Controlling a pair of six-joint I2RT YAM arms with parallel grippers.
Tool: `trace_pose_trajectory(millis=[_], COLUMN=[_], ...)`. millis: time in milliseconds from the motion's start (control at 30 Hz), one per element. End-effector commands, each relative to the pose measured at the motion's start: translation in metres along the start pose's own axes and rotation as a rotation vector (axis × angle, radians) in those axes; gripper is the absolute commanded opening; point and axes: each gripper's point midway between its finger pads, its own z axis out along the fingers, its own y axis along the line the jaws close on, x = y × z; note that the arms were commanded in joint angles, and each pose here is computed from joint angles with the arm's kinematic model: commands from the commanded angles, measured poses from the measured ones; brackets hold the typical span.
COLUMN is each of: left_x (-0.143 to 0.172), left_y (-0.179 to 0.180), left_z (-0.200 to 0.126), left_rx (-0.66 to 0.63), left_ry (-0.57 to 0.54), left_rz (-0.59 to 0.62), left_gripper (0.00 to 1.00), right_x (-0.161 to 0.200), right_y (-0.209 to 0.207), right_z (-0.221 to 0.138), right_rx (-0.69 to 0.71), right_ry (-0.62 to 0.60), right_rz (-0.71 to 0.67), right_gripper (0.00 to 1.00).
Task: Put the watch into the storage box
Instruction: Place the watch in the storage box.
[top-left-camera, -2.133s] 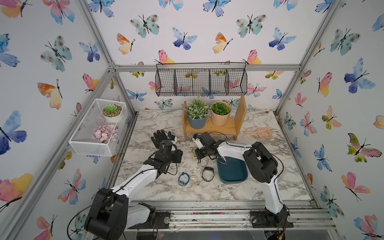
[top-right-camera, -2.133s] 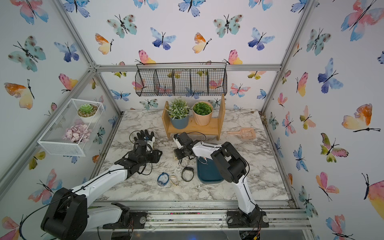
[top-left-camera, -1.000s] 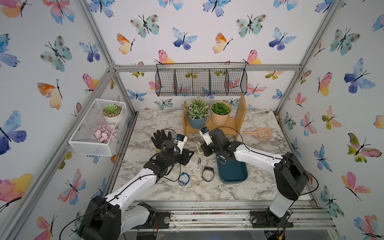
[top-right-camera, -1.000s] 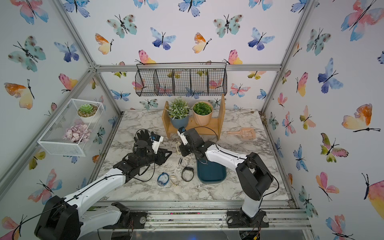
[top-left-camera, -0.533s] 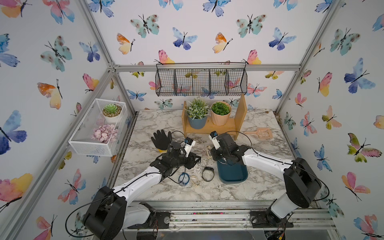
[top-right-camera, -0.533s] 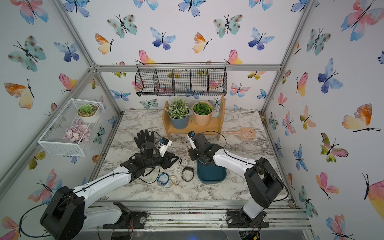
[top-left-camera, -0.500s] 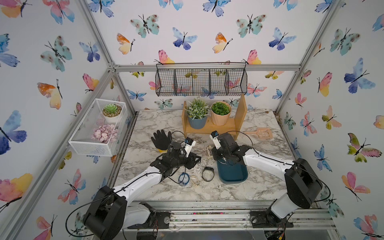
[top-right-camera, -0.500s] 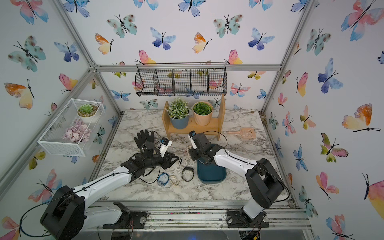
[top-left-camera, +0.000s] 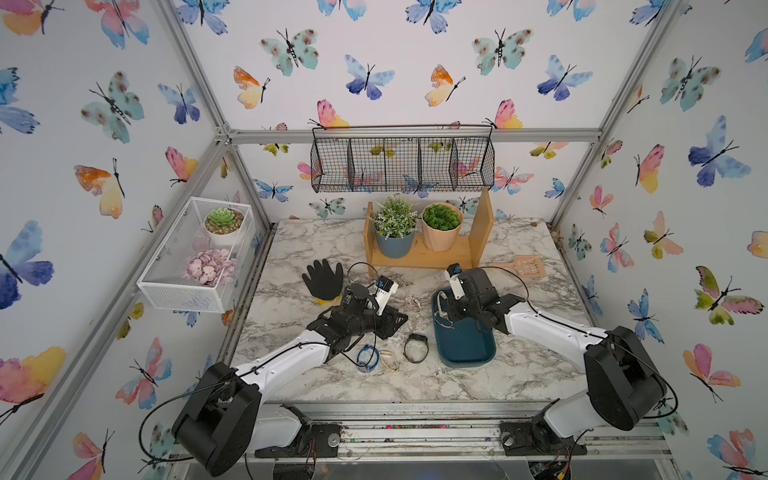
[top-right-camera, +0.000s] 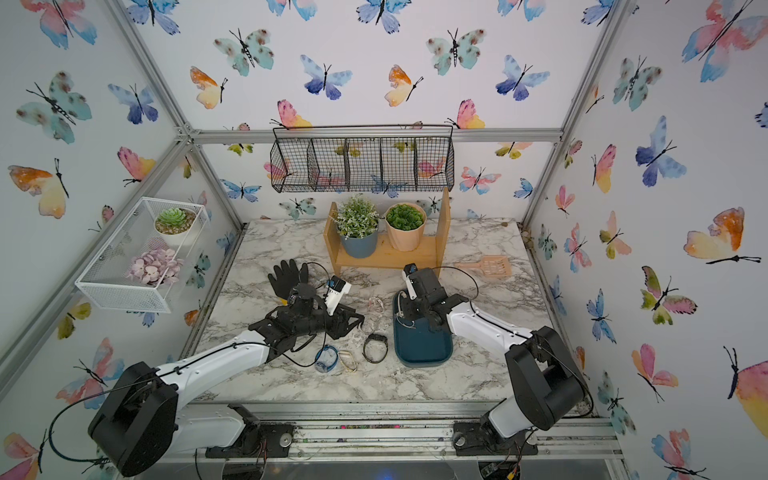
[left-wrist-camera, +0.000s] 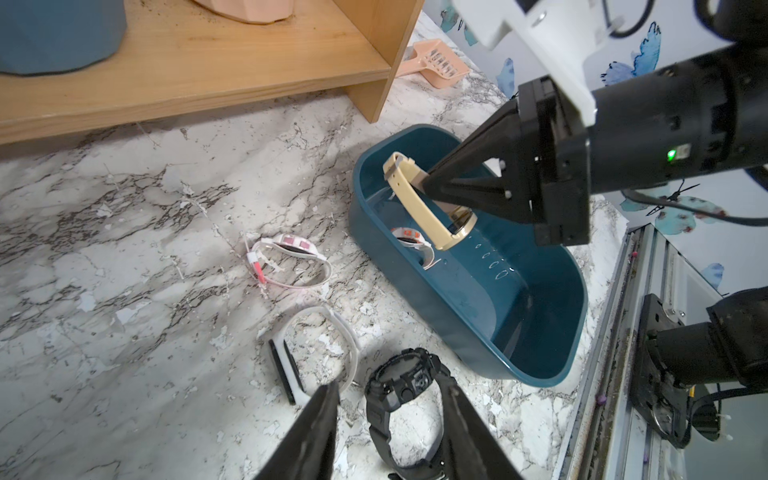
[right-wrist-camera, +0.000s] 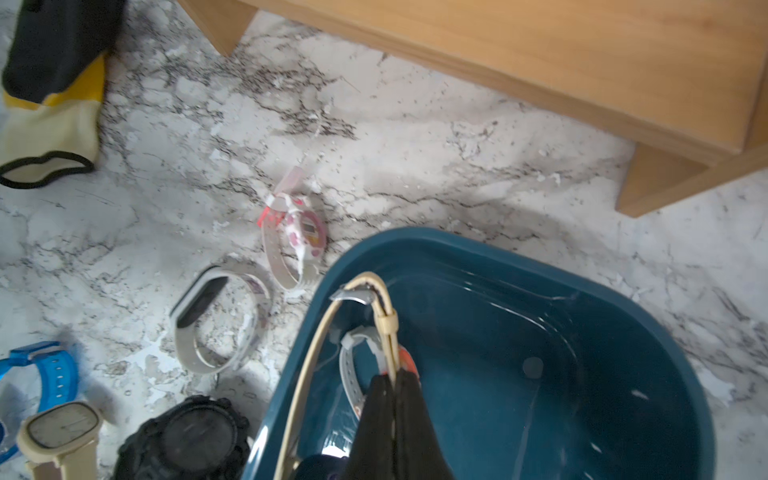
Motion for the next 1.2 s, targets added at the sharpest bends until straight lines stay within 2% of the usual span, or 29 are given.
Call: trace_pose_trajectory(millis=[0, 433, 733, 1167], left_x=[-0.008, -0.008, -0.003, 0.0], left_y=[-0.012, -0.012, -0.009, -0.005], left_z=[0.004, 0.007, 0.008, 0.012], left_rx=[0.058, 0.06, 0.045, 0.034], left_ry=[-0.008, 0.002, 0.013, 0.026], left_rz=[0.031, 0.043, 0.038, 0.032], left_gripper=[0.45, 0.46, 0.46, 0.47], right_x=[0.012, 0.036, 0.038, 0.039], right_y=[-0.012, -0.034, -0.045, -0.046], right_z=[-0.001, 0.015, 0.017, 0.033], right_rx=[0.035, 0.087, 0.094, 0.089], right_ry=[0.023, 0.075, 0.084, 0.111], right_rz=[0.032, 0.063, 0.089, 0.084], right_gripper=[0.02, 0.02, 0.03, 0.15])
